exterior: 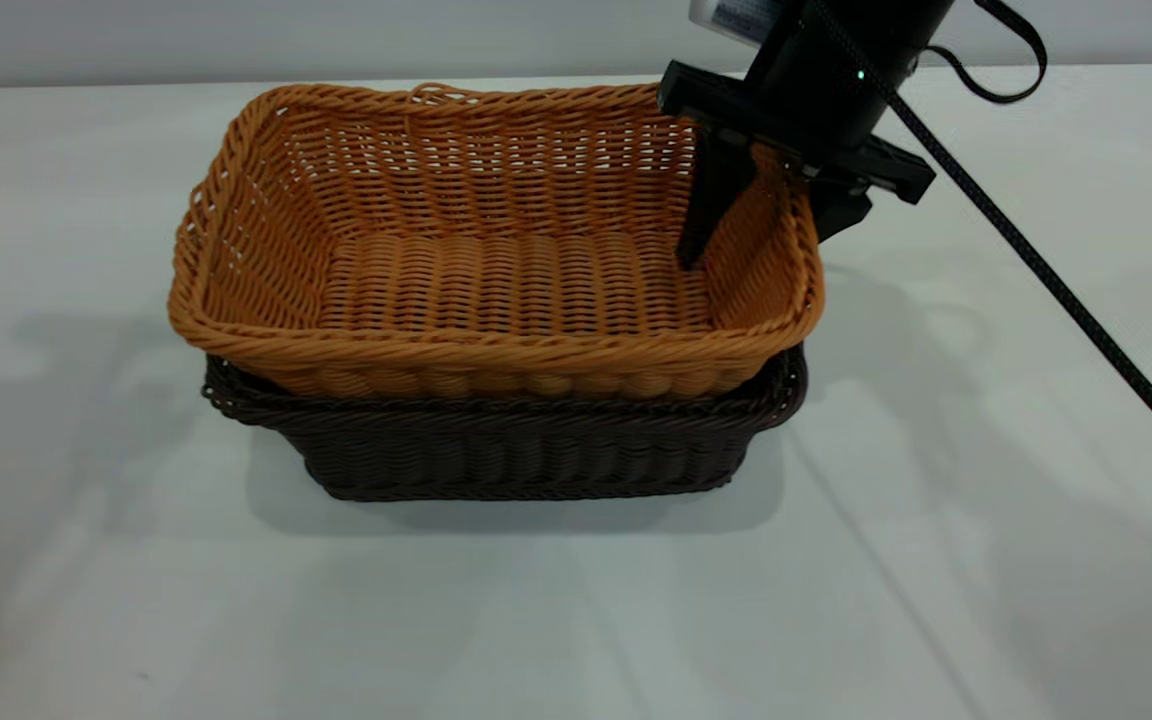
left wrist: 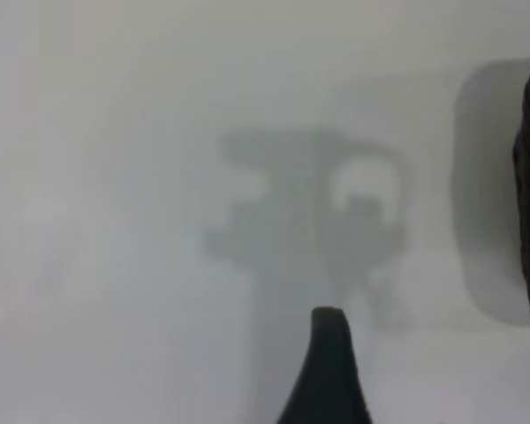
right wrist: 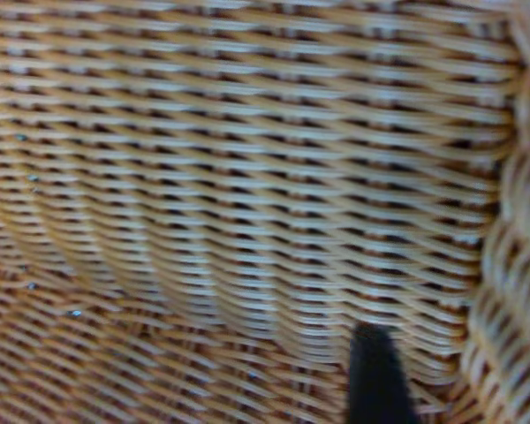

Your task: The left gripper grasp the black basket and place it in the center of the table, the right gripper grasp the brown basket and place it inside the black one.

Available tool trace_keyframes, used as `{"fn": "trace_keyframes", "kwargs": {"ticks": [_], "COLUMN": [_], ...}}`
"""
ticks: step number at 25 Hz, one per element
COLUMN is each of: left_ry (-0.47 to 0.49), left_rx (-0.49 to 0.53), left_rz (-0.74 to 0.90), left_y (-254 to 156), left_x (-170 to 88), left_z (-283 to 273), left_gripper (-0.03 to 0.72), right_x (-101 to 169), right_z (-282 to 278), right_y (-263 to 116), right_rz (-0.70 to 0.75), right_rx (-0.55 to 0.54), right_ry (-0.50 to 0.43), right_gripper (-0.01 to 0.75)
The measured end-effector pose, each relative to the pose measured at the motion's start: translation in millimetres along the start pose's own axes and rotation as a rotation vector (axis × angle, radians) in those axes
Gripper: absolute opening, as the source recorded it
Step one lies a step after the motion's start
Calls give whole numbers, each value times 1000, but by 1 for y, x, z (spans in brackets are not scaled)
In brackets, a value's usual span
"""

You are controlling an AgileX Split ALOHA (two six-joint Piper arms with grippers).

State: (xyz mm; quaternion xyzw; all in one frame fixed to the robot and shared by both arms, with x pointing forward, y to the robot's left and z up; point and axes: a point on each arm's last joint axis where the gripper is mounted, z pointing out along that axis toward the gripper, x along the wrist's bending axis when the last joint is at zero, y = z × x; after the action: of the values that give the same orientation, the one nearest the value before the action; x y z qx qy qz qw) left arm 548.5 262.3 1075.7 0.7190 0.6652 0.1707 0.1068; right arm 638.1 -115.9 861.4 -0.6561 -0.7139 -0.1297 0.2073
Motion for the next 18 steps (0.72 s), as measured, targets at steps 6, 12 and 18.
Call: {"fn": "trace_keyframes", "kwargs": {"ticks": [6,12,18], "left_ry": [-3,-4,7], "left_rx": [-65,-177,-223], "left_rz": [2,-9,12], "left_y": [-4,-26,-77], "left_x": [4,13,26], "left_z": [-24,-81,-145], "left_gripper": [557,557,557], "right_x": [10,19,55], "right_z": [-34,-90,-178], "right_y": [-8,-25,-60], "right_rz": [-107,-165,-229], "right_rx": [32,12,-194], "right_ry": [-80,-253,-267], "right_gripper": [547,544,494]}}
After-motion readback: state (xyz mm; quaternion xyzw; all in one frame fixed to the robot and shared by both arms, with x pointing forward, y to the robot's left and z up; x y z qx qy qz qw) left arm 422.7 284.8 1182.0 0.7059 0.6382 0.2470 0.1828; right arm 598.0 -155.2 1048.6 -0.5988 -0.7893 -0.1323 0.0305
